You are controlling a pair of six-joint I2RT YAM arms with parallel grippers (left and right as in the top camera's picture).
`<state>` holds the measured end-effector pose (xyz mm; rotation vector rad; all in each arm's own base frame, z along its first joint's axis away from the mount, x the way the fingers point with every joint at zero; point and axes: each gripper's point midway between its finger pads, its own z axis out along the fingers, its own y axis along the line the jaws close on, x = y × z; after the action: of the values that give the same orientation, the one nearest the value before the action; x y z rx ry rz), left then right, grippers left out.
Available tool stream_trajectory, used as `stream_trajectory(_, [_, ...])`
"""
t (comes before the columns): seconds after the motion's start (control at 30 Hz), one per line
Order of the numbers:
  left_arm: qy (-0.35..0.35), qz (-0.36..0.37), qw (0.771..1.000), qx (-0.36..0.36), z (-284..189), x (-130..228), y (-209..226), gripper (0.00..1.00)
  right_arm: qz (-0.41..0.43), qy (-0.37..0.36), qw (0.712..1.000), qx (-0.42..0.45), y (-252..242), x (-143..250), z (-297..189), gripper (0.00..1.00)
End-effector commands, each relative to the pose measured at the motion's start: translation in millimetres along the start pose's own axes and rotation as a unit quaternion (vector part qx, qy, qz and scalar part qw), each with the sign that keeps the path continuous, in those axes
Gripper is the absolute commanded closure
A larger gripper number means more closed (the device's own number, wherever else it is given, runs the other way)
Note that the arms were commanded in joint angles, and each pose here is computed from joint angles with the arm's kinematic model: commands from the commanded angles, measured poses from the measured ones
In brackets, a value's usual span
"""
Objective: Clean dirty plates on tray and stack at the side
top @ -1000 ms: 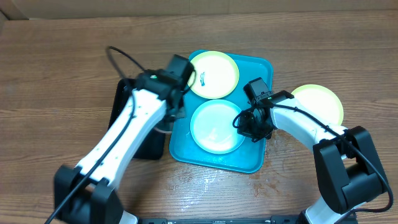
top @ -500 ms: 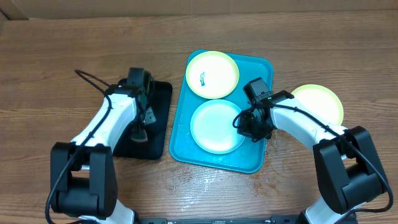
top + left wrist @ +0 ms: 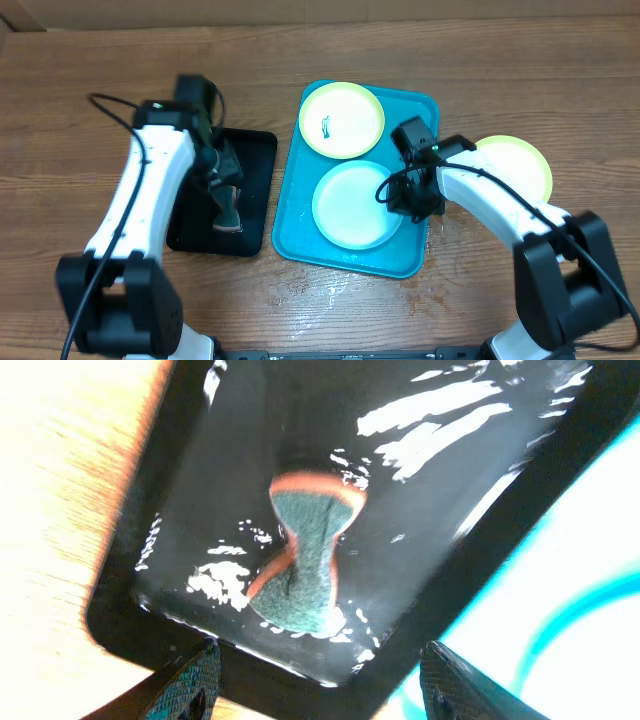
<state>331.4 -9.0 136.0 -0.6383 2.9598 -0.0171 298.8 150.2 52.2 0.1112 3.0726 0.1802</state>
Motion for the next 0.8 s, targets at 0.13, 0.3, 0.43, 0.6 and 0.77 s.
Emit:
stream_trajectory(0.13, [-0.150, 0.036, 0.973, 0.170, -146.0, -16.7, -32.0, 0.31, -0.128, -0.207, 0.969, -0.030, 81.6, -57.9, -108.0, 0.96])
stream_trajectory(0.3, [-0.262, 0.078, 0.929, 0.250, -243.6, 4.7, -36.2, 0.16, -0.175, -0.338, 0.924, -0.042, 154.8, -71.8, -129.5, 0.96])
stream_trajectory(0.43, [-0.316, 0.084, 0.906, 0.267, -282.6, 27.0, -24.9, 0.00, -0.230, -0.390, 0.891, -0.045, 207.8, -64.3, -122.7, 0.96])
stream_trajectory(0.6, [-0.352, 0.093, 0.891, 0.271, -304.6, 49.3, -12.5, 0.00, -0.260, -0.439, 0.860, 0.018, 234.5, -50.8, -108.7, 0.96])
stream_trajectory(0.77, [-0.350, 0.100, 0.893, 0.266, -304.8, 62.6, -6.3, 0.00, -0.240, -0.503, 0.827, 0.074, 238.9, -30.3, -138.7, 0.96])
